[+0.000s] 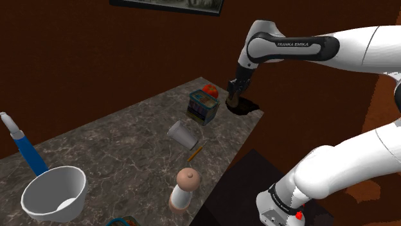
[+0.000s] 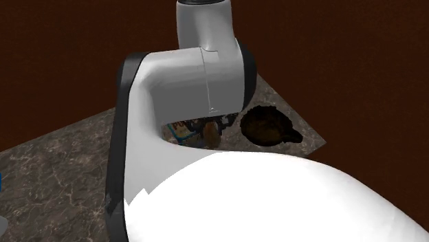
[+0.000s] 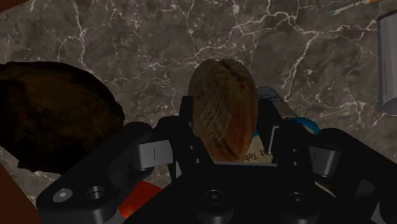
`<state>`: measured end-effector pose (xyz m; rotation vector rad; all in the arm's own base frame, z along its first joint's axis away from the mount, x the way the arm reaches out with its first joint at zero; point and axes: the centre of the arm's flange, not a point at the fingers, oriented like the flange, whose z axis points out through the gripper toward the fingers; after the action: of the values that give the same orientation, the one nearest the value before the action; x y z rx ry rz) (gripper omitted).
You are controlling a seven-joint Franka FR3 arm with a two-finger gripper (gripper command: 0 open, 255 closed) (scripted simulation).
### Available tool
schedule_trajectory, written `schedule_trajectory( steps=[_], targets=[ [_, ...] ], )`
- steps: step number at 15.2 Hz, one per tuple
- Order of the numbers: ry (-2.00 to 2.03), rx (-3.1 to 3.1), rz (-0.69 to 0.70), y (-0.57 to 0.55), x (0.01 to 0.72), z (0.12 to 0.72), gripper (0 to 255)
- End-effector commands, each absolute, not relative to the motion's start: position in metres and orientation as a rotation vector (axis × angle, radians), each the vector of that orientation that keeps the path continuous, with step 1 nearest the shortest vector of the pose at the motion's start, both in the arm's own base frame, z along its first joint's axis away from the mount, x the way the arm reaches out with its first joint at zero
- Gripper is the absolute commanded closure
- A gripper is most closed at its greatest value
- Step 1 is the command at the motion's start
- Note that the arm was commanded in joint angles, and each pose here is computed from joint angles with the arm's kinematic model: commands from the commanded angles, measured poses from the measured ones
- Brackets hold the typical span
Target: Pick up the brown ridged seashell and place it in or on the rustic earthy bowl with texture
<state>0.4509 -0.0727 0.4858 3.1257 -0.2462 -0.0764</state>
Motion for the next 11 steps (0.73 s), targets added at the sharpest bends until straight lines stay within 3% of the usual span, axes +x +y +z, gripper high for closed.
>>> schedule_trajectory(
  steps=[1,11],
  targets=[
    [-0.244,3.126,-0.076,-0.1,0.452,0.486,255],
    [-0.244,3.126,-0.076,-0.231,0.462,0.491,255]
  ],
)
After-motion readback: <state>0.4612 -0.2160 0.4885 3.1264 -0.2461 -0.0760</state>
